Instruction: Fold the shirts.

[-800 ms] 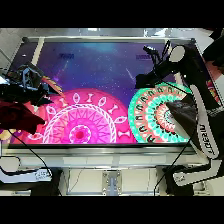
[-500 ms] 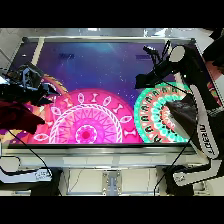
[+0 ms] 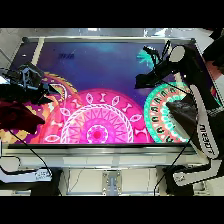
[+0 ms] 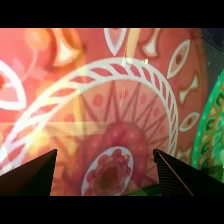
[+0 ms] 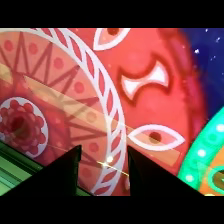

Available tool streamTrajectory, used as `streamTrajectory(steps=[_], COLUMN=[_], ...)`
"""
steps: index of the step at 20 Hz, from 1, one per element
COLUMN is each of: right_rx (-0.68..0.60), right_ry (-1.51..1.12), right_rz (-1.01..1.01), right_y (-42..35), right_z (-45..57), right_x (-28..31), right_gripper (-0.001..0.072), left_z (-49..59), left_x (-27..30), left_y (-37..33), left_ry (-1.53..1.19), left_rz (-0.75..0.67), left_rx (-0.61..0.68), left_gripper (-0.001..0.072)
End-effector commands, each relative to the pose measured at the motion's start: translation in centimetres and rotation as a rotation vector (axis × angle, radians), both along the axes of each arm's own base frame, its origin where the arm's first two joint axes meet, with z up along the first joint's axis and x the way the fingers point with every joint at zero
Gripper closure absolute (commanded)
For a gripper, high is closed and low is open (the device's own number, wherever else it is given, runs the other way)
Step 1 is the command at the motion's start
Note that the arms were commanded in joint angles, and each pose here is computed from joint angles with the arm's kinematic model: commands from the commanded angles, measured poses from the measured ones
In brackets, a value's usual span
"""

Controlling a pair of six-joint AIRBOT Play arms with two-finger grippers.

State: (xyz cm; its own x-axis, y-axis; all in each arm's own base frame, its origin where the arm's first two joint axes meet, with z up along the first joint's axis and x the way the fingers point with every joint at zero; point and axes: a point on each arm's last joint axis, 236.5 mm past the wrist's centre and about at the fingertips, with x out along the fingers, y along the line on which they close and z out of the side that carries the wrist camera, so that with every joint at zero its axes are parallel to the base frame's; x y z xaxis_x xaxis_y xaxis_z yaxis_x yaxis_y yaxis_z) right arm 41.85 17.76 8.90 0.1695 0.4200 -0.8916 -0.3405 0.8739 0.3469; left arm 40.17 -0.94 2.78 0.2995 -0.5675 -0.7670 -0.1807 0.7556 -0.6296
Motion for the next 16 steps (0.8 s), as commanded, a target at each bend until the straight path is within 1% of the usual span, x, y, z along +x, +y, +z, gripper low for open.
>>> streamTrajectory(steps=[1,6,10,14,16], right_rx=[0.001,0.011,0.041,0.05,0.048], right_ry=[-0.002,-0.035,-0.129,-0.149,-0.139], right_rz=[0.0,-0.014,-0.055,-0.063,-0.058], right_y=[0.0,0.2,0.5,0.7,0.7], right_z=[0.1,0.3,1.2,1.4,1.3], right_x=[0.0,0.9,3.2,3.7,3.4], right_gripper=[0.0373,0.0373,0.0373,0.0372,0.0373], left_z=[-0.8,-2.4,-3.7,-3.7,-3.3], left_x=[1.6,2.1,3.0,3.3,3.2], left_y=[0.9,1.2,3.5,6.7,9.4], left_ry=[-0.03,-0.005,-0.023,-0.042,-0.05], left_rz=[0.047,0.064,0.109,0.185,0.244], left_rx=[0.022,0.009,0.084,0.11,0.115], left_gripper=[-0.0002,-0.0003,-0.0004,-0.0002,-0.0001])
